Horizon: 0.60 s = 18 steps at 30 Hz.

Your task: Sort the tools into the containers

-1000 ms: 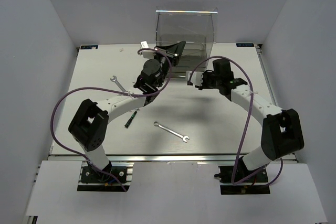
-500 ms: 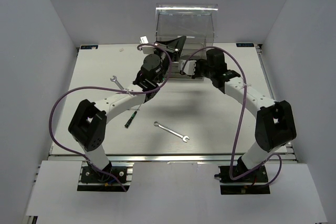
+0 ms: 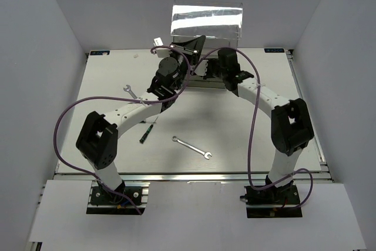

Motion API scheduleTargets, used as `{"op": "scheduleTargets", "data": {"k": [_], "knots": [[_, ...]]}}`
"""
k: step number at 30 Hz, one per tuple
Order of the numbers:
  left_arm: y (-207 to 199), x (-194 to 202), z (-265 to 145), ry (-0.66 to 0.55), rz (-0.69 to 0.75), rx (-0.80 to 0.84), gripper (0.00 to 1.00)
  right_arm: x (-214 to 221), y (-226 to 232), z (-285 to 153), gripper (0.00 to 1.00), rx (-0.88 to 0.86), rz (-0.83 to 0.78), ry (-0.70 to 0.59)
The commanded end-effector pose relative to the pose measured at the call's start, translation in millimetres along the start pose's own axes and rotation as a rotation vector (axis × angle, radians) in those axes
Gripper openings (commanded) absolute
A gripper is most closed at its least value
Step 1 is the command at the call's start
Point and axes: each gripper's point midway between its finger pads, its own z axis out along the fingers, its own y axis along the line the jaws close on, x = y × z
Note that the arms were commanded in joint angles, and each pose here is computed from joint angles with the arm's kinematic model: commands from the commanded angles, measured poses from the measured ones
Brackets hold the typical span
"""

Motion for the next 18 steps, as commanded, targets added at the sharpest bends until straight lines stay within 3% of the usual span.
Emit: {"op": "scheduleTargets", "data": {"k": [1, 13, 16, 18], "knots": [[-55, -17, -3, -0.037, -0.037, 0.101, 0.0, -14, -56, -3, 0.0, 0.156, -0.006, -0.013], [-57, -19, -3, -0.041, -0.041, 0.107, 0.0, 0, -50, 24, 0.01, 0.116, -0.011, 0.038], [-54, -18, -3, -0.04, -0.041, 0.103, 0.0, 7, -41, 28, 0.16, 0.093, -0.009, 0.063], [-55, -19, -3, -0.042, -0.041, 0.104, 0.0, 13, -36, 29, 0.33, 0.083, -0.002, 0.078]]}}
